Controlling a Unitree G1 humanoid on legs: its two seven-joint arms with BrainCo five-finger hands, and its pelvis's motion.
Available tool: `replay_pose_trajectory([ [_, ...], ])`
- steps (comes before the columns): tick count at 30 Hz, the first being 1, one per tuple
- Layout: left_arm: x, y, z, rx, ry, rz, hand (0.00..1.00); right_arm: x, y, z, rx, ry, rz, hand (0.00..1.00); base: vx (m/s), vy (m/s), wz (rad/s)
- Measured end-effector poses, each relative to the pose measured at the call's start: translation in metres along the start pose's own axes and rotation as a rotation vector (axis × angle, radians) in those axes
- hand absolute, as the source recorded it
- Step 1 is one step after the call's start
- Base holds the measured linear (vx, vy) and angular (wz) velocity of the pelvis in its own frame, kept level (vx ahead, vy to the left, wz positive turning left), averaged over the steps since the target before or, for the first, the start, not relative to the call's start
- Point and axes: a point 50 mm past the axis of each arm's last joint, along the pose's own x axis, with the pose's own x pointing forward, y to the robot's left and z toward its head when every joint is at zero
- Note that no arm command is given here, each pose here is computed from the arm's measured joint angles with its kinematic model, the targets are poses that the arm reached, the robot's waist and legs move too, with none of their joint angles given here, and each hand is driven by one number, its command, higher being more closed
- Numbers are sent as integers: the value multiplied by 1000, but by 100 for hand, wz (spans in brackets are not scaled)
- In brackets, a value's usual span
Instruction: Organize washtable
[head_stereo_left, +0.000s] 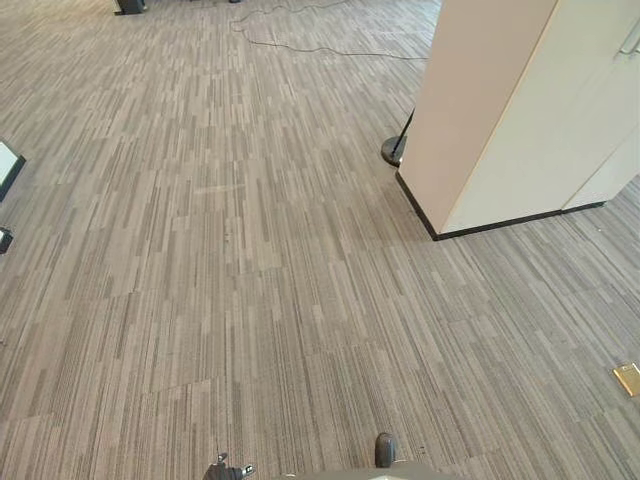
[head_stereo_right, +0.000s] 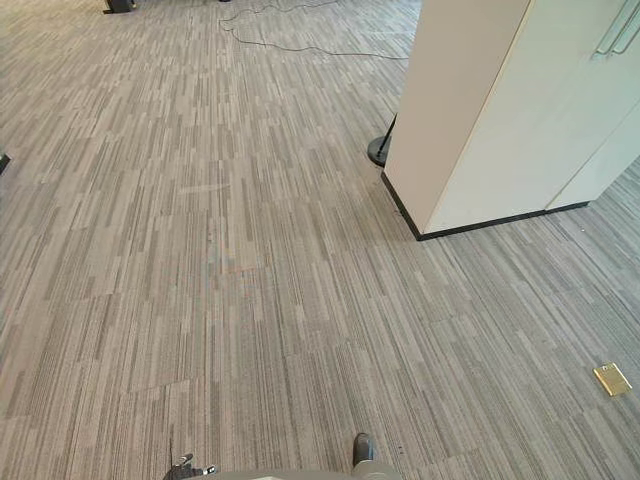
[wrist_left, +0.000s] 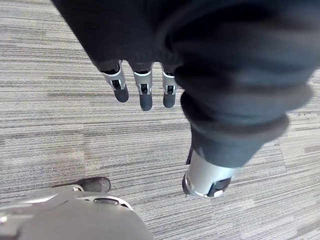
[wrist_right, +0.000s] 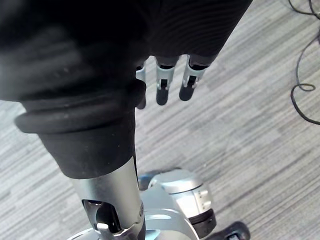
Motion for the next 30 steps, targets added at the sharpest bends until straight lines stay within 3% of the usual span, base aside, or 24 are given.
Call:
replay_pose_trajectory([
  [3,2,6,8,-116,-18,41,0,0,5,9,-10,-41,13,0,-121,-25,94],
  [5,1,2,5,-123,-10,33,0,1,0,12,-11,-53,1,0,-47,67,61],
  [9,-6,-7,-18,-214,59,39,0,1,-13,20,-6,-89,-33,0,194,264,-5],
  [15,-15,17,-53,-173,180,93,0,2,-2,20,61,-75,-22,0,310,295,6],
  [21,-7,23,-32,-23,120,62,0,1,20,27,63,-109,36,0,504,253,26],
  [26,3,-5,14,-53,-21,1,0,-1,23,32,96,-151,42,0,565,119,40],
  [30,1,-22,18,-132,-44,-22,0,-4,20,21,102,-124,34,0,823,31,40],
])
